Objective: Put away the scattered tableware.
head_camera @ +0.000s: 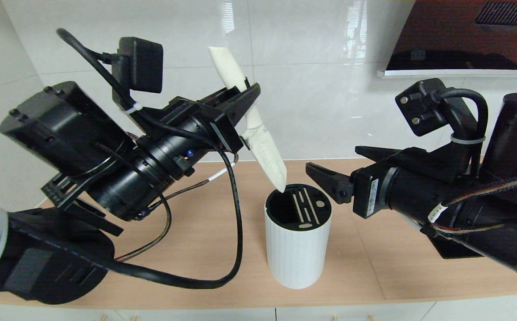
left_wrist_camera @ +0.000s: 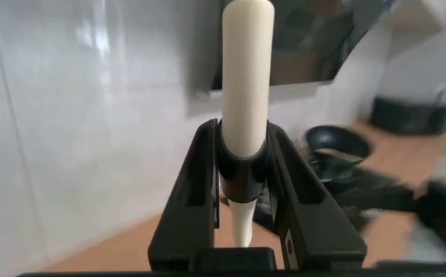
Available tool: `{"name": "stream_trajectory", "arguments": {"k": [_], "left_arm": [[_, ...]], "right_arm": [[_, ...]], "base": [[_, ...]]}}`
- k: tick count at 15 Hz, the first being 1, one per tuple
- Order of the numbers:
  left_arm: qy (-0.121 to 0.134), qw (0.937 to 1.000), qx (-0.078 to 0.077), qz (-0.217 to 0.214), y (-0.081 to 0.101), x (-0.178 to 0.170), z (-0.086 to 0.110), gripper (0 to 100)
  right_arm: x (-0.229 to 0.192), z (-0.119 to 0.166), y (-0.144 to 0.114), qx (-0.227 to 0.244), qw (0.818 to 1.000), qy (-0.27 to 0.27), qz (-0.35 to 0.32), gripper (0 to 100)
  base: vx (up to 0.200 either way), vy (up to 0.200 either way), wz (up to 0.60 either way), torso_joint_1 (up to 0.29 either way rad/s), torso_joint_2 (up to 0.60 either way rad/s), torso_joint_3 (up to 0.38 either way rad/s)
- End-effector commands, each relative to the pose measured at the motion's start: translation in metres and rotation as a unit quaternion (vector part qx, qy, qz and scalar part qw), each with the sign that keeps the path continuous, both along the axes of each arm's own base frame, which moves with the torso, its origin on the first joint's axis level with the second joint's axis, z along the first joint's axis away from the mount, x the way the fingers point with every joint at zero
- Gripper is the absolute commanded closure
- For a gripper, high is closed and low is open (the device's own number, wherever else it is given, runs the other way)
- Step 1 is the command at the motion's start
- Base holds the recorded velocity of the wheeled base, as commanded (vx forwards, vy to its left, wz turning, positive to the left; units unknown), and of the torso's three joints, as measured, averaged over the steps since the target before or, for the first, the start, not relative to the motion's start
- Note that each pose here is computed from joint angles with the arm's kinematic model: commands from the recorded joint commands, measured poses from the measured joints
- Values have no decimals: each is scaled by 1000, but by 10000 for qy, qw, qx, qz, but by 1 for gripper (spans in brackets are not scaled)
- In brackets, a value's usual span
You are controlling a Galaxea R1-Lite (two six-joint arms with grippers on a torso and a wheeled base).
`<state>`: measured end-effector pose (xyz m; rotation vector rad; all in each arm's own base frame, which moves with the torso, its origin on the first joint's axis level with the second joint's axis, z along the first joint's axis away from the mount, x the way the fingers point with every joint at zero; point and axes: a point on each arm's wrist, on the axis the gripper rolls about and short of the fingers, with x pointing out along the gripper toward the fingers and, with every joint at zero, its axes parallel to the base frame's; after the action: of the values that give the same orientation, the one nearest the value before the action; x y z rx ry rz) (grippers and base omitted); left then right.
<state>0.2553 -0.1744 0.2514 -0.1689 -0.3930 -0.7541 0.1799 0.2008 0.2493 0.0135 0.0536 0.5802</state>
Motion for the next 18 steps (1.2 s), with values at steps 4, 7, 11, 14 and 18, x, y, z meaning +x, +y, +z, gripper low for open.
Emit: {"name": "stream_trajectory", "arguments": {"k": [4,7,11,14,18], "left_arm": [[142,9984,545,12,-16,8,-36,100],[214,9978,622,1,-19,10,-43,100],[330,9968,716,-104,-28,12,-57,100],[433,9958,793,-131,-31,14,-65,100],[617,9936,928,-171,-37,18,-81,100]], "right_arm": [[6,-4,1,-60,9999,51,-76,0],[7,-6,2,-95,9999,72,-83,0],[9,-6,1,-95,9999,73,-114,0],[10,-6,-1,-95,9998,73,-145,0],[12,-6,-2,-83,9998,63,-191,0]], "base": [[0,0,0,0,0,0],[0,0,0,0,0,0],[0,0,0,0,0,0],[0,0,0,0,0,0],[0,0,0,0,0,0]]}}
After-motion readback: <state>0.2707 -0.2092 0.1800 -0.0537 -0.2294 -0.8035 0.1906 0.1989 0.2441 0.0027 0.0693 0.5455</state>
